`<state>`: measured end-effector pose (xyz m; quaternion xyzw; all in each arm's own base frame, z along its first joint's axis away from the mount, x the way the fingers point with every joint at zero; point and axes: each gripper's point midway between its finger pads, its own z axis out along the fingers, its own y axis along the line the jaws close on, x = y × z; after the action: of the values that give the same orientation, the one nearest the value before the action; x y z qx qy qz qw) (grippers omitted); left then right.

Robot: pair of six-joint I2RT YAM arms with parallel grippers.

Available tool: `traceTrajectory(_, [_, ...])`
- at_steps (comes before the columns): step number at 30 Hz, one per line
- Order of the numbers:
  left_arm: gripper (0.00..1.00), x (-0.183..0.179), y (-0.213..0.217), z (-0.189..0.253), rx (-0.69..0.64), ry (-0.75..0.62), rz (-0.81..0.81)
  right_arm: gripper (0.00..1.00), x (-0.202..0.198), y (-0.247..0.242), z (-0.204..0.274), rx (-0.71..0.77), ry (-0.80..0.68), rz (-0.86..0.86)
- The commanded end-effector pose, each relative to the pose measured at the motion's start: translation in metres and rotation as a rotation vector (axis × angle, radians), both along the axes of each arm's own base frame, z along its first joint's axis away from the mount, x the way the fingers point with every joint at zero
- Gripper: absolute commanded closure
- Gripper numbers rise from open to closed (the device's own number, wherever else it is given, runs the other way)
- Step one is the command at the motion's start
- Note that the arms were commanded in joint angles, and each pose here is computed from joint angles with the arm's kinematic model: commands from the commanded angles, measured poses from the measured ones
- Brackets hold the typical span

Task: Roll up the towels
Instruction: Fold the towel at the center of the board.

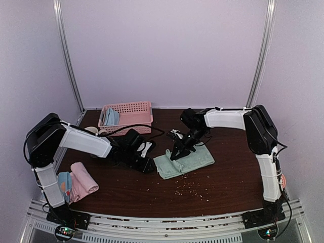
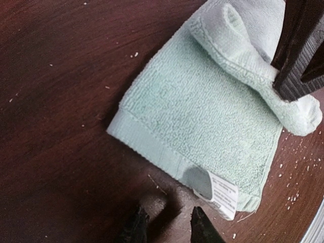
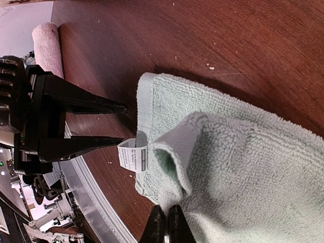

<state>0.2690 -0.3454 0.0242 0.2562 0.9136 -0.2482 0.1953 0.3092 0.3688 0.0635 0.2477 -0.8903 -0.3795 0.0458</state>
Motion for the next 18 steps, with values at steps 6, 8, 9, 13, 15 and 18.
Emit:
traceTrajectory(6, [0.69,-0.002,-0.006,-0.007,-0.033,0.008,-0.005,1.0,-0.004,0.022,0.013,0.064,0.009,0.011])
traceTrajectory(8, [0.69,-0.002,-0.006,-0.008,-0.034,0.008,-0.005,1.0,-0.001,0.025,0.021,0.081,-0.002,-0.001])
traceTrajectory(9, [0.7,-0.002,-0.006,-0.008,-0.032,0.008,-0.006,1.0,0.0,0.027,0.024,0.087,-0.008,-0.007])
traceTrajectory(13, [0.7,-0.003,-0.005,-0.009,-0.03,0.007,-0.009,1.0,0.003,0.031,0.026,0.08,-0.012,-0.039])
traceTrajectory(15, [0.7,-0.004,-0.004,-0.01,-0.027,0.008,-0.009,1.0,0.001,0.033,0.024,0.079,0.0,-0.043])
traceTrajectory(18, [0.7,-0.005,-0.003,-0.012,-0.022,0.01,-0.009,1.0,-0.003,0.037,0.025,0.097,0.027,-0.051])
